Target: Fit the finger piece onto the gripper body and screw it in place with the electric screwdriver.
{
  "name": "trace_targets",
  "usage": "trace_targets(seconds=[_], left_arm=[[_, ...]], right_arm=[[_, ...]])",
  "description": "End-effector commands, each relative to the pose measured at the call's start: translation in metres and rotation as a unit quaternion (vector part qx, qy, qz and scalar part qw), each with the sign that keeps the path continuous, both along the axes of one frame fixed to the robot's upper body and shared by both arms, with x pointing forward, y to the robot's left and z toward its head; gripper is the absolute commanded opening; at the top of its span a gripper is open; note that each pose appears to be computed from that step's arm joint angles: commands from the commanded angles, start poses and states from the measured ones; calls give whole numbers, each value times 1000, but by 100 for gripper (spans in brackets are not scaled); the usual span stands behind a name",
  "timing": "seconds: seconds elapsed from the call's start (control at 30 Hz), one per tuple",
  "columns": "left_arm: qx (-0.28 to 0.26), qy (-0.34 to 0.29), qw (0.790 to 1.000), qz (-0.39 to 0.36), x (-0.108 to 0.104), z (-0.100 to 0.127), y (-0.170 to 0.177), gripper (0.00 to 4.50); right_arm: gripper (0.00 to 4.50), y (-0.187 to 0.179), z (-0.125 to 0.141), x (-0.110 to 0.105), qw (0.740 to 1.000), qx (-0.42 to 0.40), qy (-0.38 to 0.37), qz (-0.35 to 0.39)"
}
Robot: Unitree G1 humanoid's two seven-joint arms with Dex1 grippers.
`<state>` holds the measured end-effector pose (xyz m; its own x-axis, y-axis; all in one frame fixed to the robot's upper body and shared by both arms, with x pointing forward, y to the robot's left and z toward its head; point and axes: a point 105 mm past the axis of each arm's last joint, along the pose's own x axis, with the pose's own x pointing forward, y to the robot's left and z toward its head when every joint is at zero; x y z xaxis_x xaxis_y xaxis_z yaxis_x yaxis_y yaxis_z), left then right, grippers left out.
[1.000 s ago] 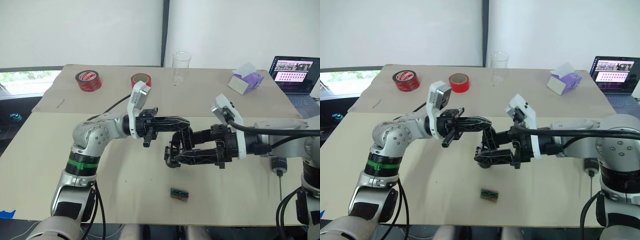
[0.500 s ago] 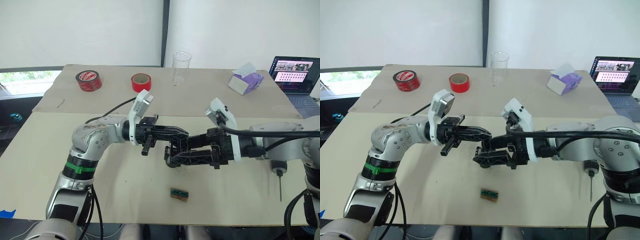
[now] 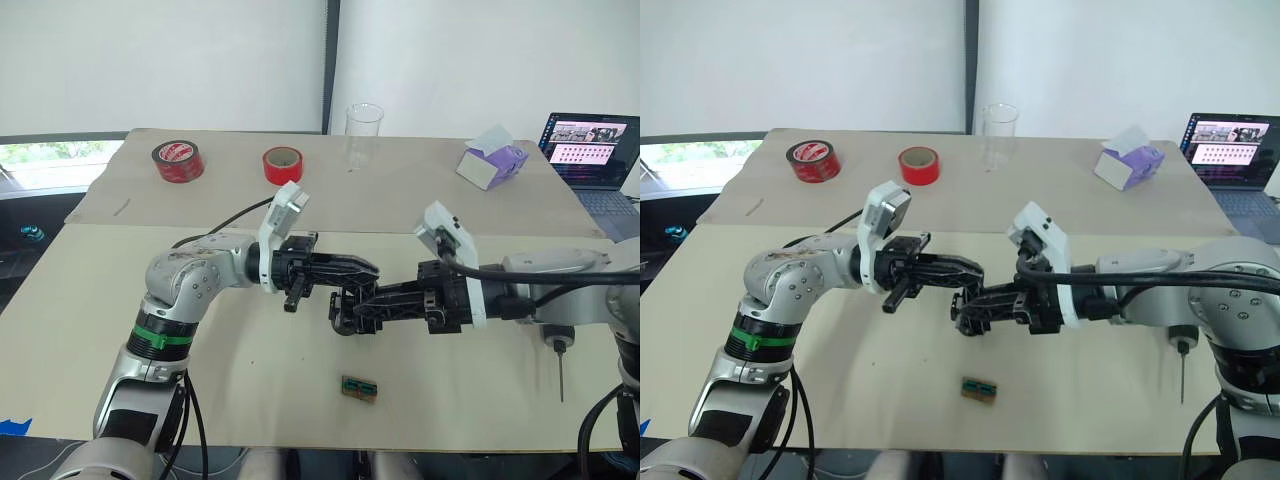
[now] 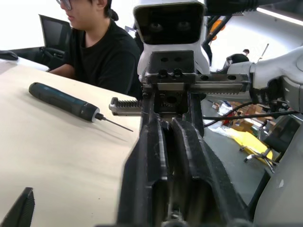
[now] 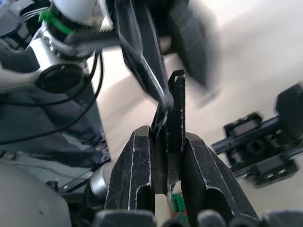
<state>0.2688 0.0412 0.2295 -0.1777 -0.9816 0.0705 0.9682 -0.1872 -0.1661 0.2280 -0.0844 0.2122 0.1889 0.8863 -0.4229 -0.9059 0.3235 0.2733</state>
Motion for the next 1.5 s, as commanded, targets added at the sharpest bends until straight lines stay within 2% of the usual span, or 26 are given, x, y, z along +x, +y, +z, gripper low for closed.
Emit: trace_targets(seconds=[0.03,0.1,0.17,0.3,0.37,0.57,0.7,1.07,1.4,1.5], left_arm=[[-8,-49,999,24,-3,9,19,263],[10,-92,994,58,5,-1,36,359],[62,-137,986,70,9,-25,55,449],[145,-173,969,97,22,-75,83,450],[178,-184,961,101,28,-102,86,450],[176,-184,959,124,47,-137,56,450],[170,-186,961,113,51,-147,33,450],[148,-174,969,96,53,-151,-10,450],[162,-179,965,100,57,-158,-12,450],[169,-181,964,100,58,-161,-11,371]], right_arm=[[37,-8,26,-3,996,58,-71,16],[37,-19,22,-2,995,67,-71,5],[37,-29,18,0,992,93,-89,-2],[37,-46,21,4,972,188,-143,-15],[37,-48,11,7,968,185,-171,-15],[37,-47,-21,12,960,130,-249,19],[37,-45,-24,12,957,127,-261,29],[37,-39,-26,9,956,121,-263,34],[37,-35,-29,8,955,122,-268,44],[37,-31,-28,10,951,124,-277,57]])
